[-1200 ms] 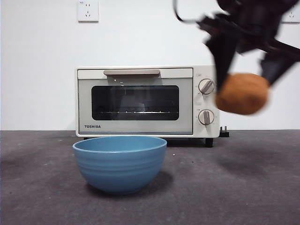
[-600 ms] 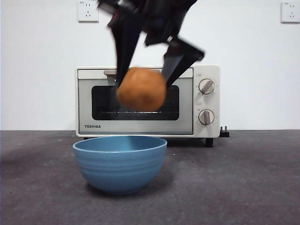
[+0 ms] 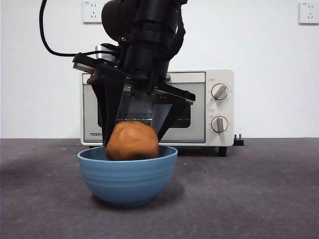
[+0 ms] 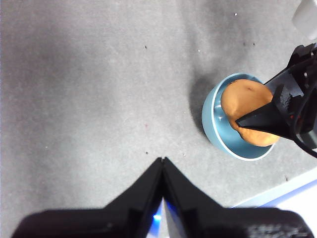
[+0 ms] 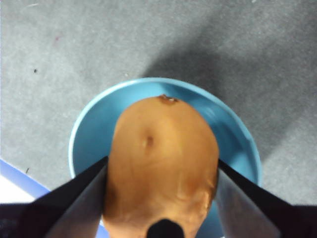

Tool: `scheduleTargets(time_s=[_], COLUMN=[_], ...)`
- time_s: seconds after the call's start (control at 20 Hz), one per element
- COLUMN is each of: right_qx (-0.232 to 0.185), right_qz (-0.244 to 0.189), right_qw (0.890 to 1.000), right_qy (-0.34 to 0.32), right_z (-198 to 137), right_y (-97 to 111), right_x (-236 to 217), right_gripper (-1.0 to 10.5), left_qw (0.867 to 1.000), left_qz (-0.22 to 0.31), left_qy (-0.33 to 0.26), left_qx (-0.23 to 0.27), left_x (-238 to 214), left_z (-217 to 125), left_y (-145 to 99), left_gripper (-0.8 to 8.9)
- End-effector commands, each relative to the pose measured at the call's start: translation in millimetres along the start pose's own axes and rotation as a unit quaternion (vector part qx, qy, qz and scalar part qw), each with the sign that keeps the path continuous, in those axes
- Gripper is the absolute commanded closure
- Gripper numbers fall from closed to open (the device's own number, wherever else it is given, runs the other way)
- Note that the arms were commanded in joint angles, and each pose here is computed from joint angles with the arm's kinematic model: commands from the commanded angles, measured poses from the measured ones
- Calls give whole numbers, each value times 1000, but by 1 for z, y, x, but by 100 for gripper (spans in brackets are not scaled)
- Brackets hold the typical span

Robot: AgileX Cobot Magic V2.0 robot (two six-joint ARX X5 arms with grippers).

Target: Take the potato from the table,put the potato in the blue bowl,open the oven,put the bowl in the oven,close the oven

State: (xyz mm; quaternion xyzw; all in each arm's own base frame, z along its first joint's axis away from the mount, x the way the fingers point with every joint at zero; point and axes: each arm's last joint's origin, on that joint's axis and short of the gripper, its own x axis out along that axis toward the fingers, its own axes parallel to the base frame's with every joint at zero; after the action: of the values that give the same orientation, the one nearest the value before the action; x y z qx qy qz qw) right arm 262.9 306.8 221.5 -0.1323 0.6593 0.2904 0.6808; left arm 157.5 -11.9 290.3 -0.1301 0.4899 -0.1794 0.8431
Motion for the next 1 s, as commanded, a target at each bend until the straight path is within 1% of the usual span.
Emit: scheduleTargets(time_s=[0.05, 0.1, 0.2, 0.6, 0.65, 0.7, 0.75, 0.9, 1.0], right_qx=[3, 3, 1, -3, -3, -2, -2, -2, -9], right_qz=[-3, -3, -2, -2, -2, -3, -3, -4, -11], right_qw=[1000, 1000, 1000, 1000, 1000, 1000, 1000, 1000, 1000], right_qy=[4, 3, 0, -5, -3, -2, 0, 6, 4], right_z=[2, 2, 2, 2, 2, 1, 1, 0, 0], right_y=[0, 0, 1, 5, 5, 5, 5, 6, 8], right_x=[5, 5, 5, 5, 5, 5, 5, 2, -15], right_gripper=[710, 640, 591, 584, 520, 429, 370, 377, 380], left_qw=[1000, 1000, 1000, 1000, 1000, 1000, 1000, 1000, 1000], left_qz=[1, 1, 1, 1, 1, 1, 1, 1, 0], left_qy=[-4, -4, -5, -7, -8, -9, -10, -14, -25], left_qx=[8, 8, 8, 9, 10, 10, 10, 13, 18], left_x=[0, 1, 1, 1, 1, 1, 1, 1, 1], left_z=[1, 2, 2, 2, 2, 3, 3, 4, 7], left_y=[1, 1, 1, 1, 1, 1, 1, 1, 1], left_gripper=[818, 818, 819, 818, 818, 819, 818, 818, 819])
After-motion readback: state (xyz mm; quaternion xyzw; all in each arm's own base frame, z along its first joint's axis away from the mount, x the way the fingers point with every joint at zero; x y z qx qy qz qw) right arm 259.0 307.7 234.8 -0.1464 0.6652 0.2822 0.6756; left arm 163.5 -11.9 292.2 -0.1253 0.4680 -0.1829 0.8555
